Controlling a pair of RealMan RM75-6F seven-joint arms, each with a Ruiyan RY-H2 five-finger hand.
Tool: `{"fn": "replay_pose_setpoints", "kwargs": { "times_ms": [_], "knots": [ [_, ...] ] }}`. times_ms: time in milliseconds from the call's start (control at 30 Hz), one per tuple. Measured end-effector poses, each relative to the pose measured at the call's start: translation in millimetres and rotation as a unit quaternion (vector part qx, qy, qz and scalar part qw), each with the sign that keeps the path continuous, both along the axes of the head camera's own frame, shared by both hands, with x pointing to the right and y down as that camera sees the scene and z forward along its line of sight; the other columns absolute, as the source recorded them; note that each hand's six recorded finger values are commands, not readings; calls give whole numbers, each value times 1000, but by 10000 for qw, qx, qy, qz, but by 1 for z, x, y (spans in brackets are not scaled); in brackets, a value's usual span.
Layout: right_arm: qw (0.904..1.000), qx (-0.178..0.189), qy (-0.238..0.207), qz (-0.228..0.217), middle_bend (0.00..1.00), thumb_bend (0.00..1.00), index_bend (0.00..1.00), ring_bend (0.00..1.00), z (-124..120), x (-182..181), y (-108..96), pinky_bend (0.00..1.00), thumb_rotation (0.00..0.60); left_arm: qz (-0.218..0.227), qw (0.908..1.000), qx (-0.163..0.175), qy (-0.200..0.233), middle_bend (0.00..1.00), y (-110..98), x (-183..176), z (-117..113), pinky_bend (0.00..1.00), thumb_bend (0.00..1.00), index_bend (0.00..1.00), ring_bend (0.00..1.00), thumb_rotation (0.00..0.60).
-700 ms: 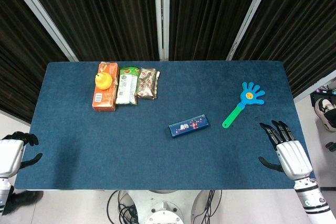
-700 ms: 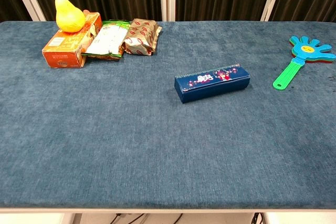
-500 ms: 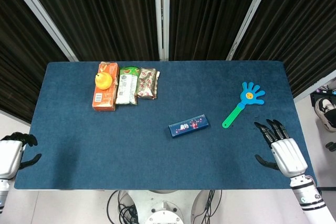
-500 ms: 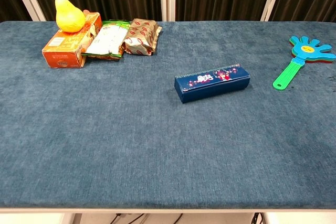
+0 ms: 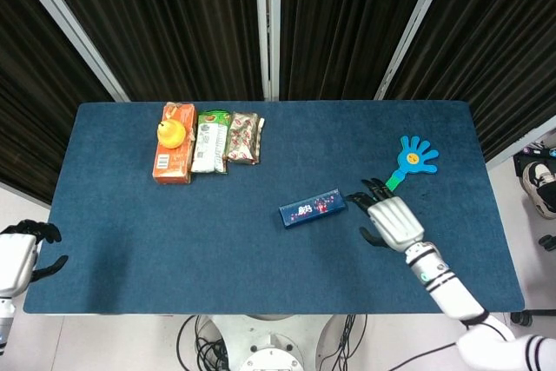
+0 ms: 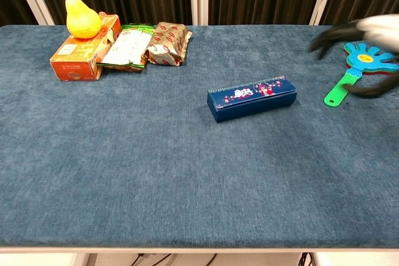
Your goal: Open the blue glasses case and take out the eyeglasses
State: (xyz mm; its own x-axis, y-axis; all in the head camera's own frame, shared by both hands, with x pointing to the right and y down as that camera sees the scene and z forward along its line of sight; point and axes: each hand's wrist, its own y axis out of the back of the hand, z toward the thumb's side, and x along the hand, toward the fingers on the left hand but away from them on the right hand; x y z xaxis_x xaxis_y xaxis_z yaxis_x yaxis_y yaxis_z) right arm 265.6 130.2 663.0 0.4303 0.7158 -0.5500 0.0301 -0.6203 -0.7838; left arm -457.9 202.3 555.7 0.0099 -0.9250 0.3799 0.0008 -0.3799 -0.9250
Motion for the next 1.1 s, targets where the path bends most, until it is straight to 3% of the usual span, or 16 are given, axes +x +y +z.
{"fn": "replay_pose_setpoints", "kwargs": {
  "times_ms": [300, 600, 1100],
  "knots": [
    [9993, -188, 150, -283, 264, 358, 218, 19, 41, -63, -20, 0, 600, -1, 10000, -15, 24, 533, -1, 0, 0, 521, 165, 538, 391, 600],
    [9977, -355, 440, -375, 271, 401, 234, 20, 62, -75, -23, 0, 600, -6, 10000, -23, 27, 533, -1, 0, 1, 521, 164, 538, 391, 600],
    [9976, -293, 526, -347, 274, 419, 248, 20, 68, -77, -32, 0, 600, -7, 10000, -36, 35, 533, -2, 0, 1, 520, 164, 538, 391, 600]
  ]
}}
